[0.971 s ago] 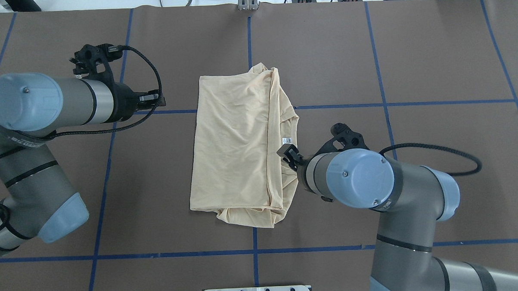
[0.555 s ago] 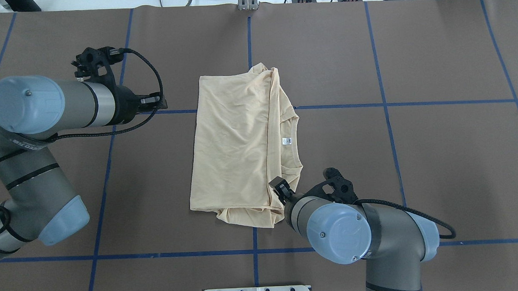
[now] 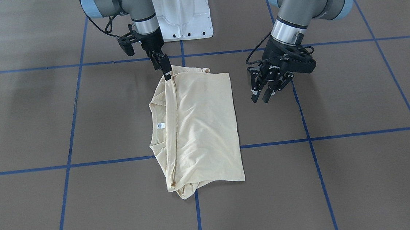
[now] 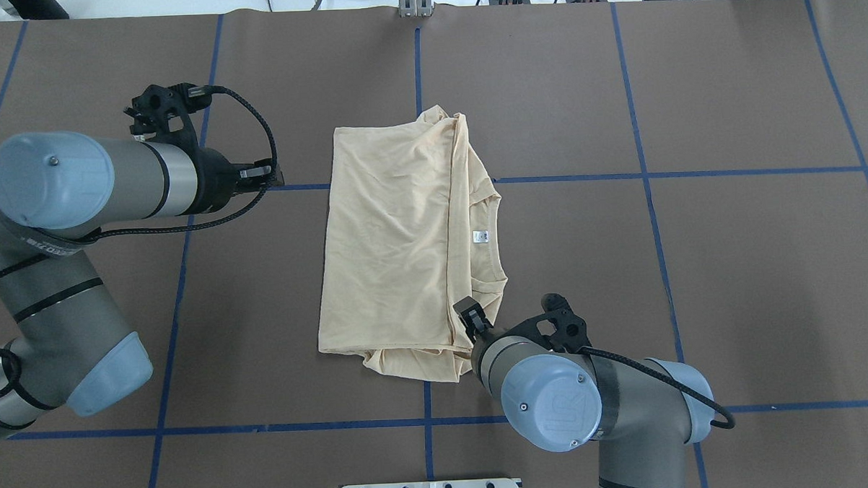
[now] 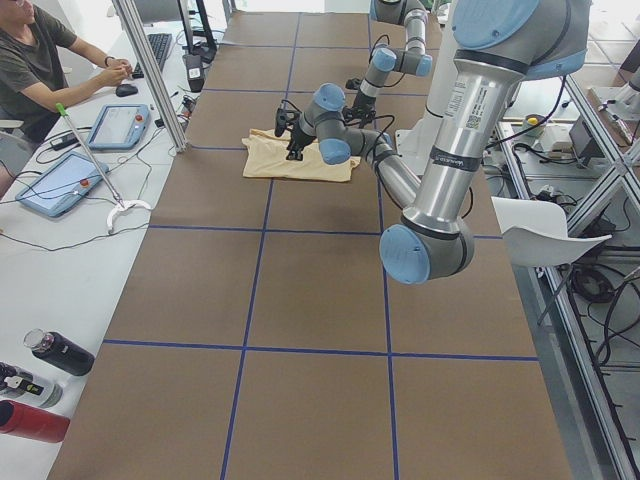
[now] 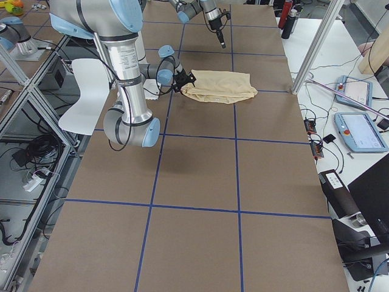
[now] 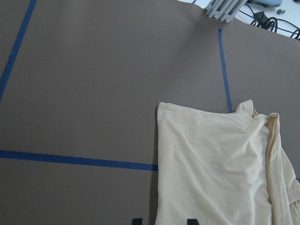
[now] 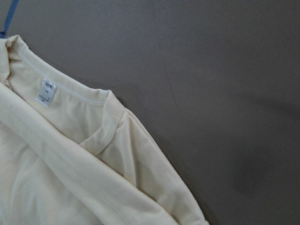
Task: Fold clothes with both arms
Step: 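Grasp the near corner with the right gripper while the left gripper approaches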
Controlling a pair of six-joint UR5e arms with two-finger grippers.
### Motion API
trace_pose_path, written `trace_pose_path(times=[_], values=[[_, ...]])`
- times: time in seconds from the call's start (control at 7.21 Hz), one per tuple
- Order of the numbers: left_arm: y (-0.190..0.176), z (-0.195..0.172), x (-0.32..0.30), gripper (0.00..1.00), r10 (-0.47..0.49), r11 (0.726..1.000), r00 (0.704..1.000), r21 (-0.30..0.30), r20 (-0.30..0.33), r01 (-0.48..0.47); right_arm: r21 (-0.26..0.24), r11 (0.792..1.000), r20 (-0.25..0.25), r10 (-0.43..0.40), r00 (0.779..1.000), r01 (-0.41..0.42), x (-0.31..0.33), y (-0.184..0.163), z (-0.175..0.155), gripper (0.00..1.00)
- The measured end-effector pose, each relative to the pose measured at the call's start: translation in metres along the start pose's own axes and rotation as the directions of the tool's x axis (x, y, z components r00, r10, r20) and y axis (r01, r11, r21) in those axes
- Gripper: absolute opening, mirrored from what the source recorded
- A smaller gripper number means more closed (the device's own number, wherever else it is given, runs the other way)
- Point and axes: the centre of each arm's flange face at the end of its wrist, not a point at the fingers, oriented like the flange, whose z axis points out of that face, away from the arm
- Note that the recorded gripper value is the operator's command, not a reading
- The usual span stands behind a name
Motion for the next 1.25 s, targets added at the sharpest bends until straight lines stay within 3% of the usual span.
trace_pose_path(times=[0.28, 0.56, 0.69, 0.97, 1.11, 1.25], values=[[0.0022, 0.0011, 0.0007, 0.43, 0.000, 1.000, 1.000, -0.003, 0.000, 0.000, -0.011, 1.000, -0.010, -0.003, 1.000, 0.003, 0.0101, 0.0103, 0.0058, 0.84], [0.0047, 0.0020, 0.0015, 0.43, -0.002, 1.000, 1.000, -0.005, 0.000, 0.002, -0.010, 1.000, -0.015, -0.005, 1.000, 0.005, 0.0127, 0.0136, 0.0094, 0.62], [0.0055, 0.0026, 0.0017, 0.43, -0.007, 1.000, 1.000, -0.006, 0.000, 0.007, -0.008, 1.000, -0.016, -0.006, 1.000, 0.006, 0.0133, 0.0135, 0.0106, 0.31], [0.0069, 0.0041, 0.0015, 0.43, -0.011, 1.000, 1.000, -0.009, 0.002, 0.011, -0.005, 1.000, -0.018, -0.007, 1.000, 0.006, 0.0136, 0.0130, 0.0117, 0.17], [0.0077, 0.0050, 0.0014, 0.43, -0.011, 1.000, 1.000, -0.010, 0.003, 0.011, -0.004, 1.000, -0.018, -0.007, 1.000, 0.007, 0.0137, 0.0126, 0.0124, 0.00], [0.0082, 0.0056, 0.0013, 0.43, -0.011, 1.000, 1.000, -0.011, 0.004, 0.011, -0.004, 1.000, -0.018, -0.007, 1.000, 0.007, 0.0137, 0.0126, 0.0125, 0.00]])
